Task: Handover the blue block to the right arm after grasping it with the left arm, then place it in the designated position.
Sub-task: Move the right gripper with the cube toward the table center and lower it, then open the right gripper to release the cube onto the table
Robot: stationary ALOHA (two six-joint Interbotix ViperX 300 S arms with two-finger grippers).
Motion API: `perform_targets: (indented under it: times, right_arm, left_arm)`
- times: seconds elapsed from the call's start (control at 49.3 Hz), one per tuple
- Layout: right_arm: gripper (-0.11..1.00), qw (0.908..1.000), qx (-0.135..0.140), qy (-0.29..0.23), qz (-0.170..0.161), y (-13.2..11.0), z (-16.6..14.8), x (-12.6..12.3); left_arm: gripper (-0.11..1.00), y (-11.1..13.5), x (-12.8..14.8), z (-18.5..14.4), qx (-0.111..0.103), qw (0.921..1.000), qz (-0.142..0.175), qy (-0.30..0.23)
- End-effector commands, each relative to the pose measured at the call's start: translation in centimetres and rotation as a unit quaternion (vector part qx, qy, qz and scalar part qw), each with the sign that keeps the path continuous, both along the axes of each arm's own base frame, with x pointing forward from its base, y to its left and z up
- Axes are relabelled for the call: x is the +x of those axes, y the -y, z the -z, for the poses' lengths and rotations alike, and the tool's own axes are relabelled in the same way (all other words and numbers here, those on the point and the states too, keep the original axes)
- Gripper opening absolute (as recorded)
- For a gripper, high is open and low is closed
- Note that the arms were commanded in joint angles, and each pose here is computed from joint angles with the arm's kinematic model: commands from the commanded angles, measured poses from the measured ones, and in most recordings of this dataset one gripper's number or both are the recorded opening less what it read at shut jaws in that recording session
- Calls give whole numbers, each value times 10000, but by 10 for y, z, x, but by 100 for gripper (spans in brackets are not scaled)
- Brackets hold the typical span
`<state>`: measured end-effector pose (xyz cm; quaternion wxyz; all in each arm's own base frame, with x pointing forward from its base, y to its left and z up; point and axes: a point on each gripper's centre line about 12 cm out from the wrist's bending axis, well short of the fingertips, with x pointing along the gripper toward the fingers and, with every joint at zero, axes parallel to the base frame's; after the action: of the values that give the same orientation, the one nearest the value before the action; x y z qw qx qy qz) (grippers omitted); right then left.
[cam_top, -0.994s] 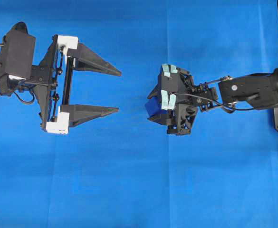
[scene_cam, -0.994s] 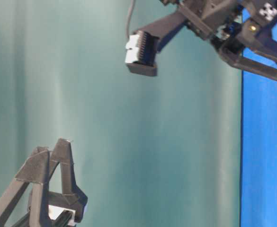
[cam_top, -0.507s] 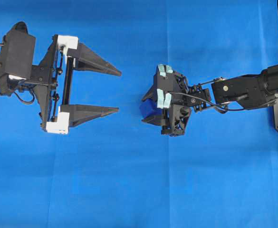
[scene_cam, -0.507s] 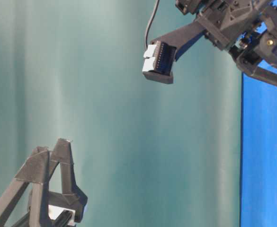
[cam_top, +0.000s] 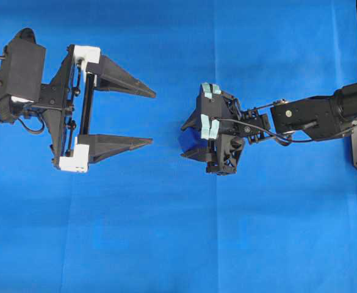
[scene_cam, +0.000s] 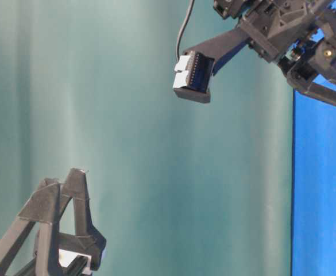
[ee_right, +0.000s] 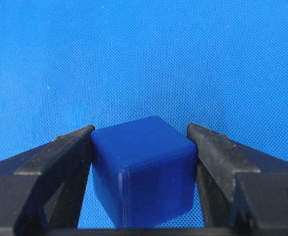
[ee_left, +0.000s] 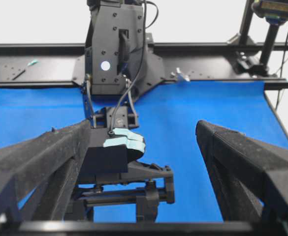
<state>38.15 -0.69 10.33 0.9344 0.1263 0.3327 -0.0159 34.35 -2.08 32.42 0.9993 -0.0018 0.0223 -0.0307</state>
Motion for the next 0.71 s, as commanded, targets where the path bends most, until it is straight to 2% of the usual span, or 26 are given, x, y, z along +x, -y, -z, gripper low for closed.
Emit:
perform_targets:
  times: [0.0, 0.406, 0.568, 0.608, 0.689]
  right_arm:
    - [52, 9999, 9, 129, -1, 0, -7, 3]
    - [54, 9998, 59, 160, 62, 1, -9, 4]
    - [93, 9998, 91, 162, 105, 1, -9, 4]
    - [95, 9998, 97, 170, 102, 1, -9, 4]
    - [90, 9997, 95, 201, 111, 1, -12, 5]
  left_arm:
    - [92, 0, 1, -15, -5, 9998, 0, 207]
    - [92, 1, 1, -14, -5, 9998, 10, 199]
    - [92, 1, 1, -14, -5, 9998, 10, 199]
    - [92, 1, 1, -15, -5, 9998, 10, 207]
    - [92, 1, 0, -16, 1, 9998, 10, 223]
